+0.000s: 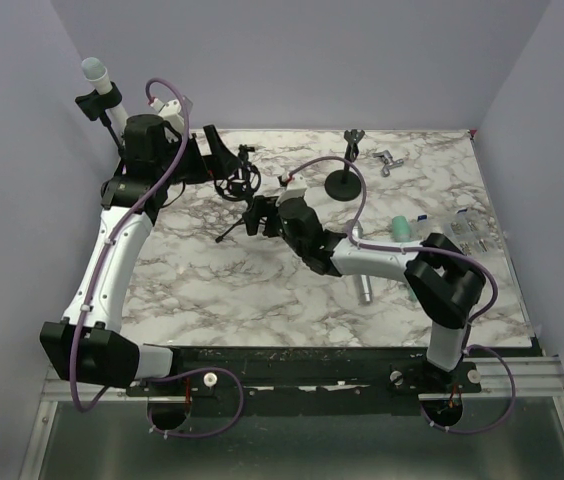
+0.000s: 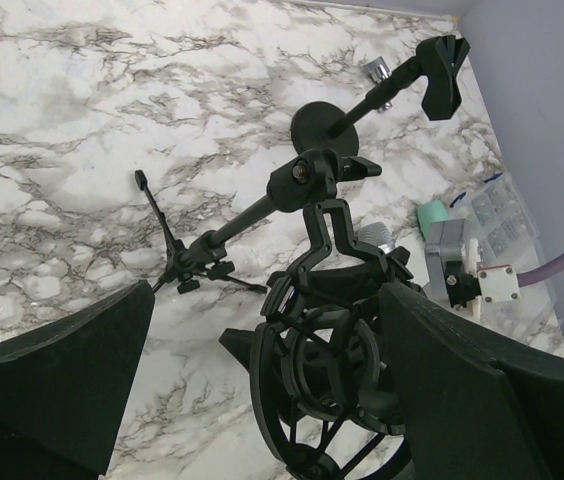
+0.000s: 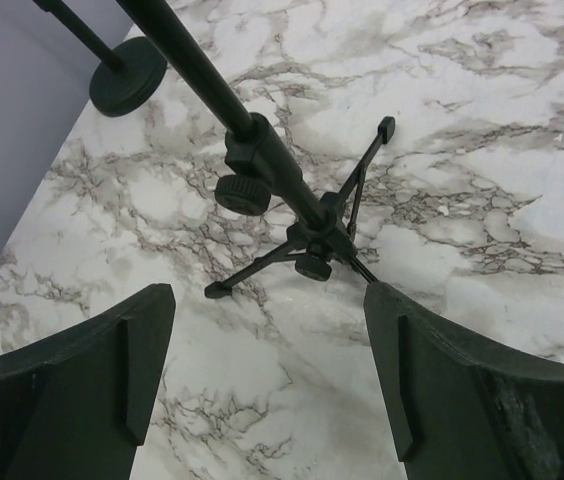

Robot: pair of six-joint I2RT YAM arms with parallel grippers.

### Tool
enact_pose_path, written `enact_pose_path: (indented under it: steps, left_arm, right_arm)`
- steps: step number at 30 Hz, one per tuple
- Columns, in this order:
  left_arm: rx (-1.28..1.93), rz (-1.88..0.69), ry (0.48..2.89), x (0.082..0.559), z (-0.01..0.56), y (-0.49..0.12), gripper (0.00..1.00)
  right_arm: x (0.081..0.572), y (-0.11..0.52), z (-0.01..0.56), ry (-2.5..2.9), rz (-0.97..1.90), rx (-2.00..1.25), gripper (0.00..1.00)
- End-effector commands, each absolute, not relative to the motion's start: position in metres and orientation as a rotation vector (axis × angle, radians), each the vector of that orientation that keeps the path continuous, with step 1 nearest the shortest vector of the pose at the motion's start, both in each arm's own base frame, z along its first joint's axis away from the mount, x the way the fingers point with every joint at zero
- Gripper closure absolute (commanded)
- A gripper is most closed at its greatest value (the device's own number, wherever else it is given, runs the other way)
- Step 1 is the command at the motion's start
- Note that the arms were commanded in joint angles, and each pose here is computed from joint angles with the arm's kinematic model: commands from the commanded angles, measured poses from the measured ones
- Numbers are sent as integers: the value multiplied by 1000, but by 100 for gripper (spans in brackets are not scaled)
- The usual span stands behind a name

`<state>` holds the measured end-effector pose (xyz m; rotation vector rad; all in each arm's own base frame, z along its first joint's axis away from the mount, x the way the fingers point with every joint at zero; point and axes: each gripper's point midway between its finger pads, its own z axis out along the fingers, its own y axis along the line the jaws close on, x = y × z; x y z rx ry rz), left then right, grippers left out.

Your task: Remove the microphone from the stand

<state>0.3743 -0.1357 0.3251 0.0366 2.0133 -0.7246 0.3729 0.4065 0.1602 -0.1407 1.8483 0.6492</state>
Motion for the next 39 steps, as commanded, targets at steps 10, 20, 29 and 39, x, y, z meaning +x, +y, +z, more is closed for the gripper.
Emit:
enact_pose_path:
  steps: [10,20,29,39]
  left_arm:
    - [-22,-671,2089,384,309,-128,3]
    - [-6,-686,2063,382,314,-129,1]
    - [-2,-696,2047,380,319,-128,1]
    - [-4,-684,2035,378,322,-126,1]
  right_arm:
    - [380,406,169,1855,953,31,21]
    - [398,422,180,1834,1143,78,35]
    - [396,439,172,1852,1249,78,35]
    - [404,436,164,1846,1275,186,54]
